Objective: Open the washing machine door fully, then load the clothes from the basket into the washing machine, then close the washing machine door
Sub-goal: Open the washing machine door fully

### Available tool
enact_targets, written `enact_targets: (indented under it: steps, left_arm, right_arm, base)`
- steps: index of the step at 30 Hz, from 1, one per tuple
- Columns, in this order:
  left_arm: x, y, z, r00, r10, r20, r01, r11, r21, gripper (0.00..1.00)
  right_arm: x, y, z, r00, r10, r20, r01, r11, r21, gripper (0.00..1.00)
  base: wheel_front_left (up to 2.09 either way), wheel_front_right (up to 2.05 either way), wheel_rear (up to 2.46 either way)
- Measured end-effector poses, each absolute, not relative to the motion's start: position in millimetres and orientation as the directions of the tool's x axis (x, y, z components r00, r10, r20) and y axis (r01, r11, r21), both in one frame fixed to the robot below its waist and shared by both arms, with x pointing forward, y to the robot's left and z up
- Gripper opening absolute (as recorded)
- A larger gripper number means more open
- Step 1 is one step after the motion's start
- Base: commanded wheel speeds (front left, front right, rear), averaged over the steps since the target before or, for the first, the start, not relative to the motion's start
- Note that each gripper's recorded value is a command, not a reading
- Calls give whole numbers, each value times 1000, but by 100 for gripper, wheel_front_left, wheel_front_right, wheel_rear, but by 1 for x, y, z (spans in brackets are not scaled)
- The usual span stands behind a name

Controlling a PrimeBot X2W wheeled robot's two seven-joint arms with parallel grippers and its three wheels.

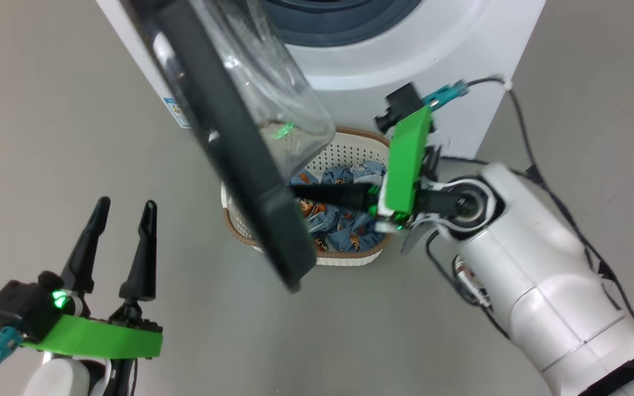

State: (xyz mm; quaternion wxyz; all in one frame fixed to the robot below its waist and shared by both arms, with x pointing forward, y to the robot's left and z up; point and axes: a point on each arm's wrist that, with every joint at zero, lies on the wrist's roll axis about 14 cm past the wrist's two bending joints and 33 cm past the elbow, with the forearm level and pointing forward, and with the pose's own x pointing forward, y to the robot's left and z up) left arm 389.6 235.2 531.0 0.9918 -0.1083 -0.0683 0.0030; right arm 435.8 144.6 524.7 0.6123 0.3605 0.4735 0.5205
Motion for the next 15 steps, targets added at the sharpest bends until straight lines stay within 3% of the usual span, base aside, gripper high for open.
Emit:
enact_targets:
  steps: [7, 15]
  left_arm:
    - [386, 240, 534, 989, 38, 141, -7, 977, -212, 100]
    - [386, 243, 534, 988, 49, 144, -18, 977, -214, 100]
  right_arm:
    - [402, 166, 525, -54, 985, -166, -265, 146, 953, 0]
    - [380, 180, 525, -76, 989, -129, -207, 111, 972, 0]
  base:
    - [0, 0, 0]
    - [0, 0, 0]
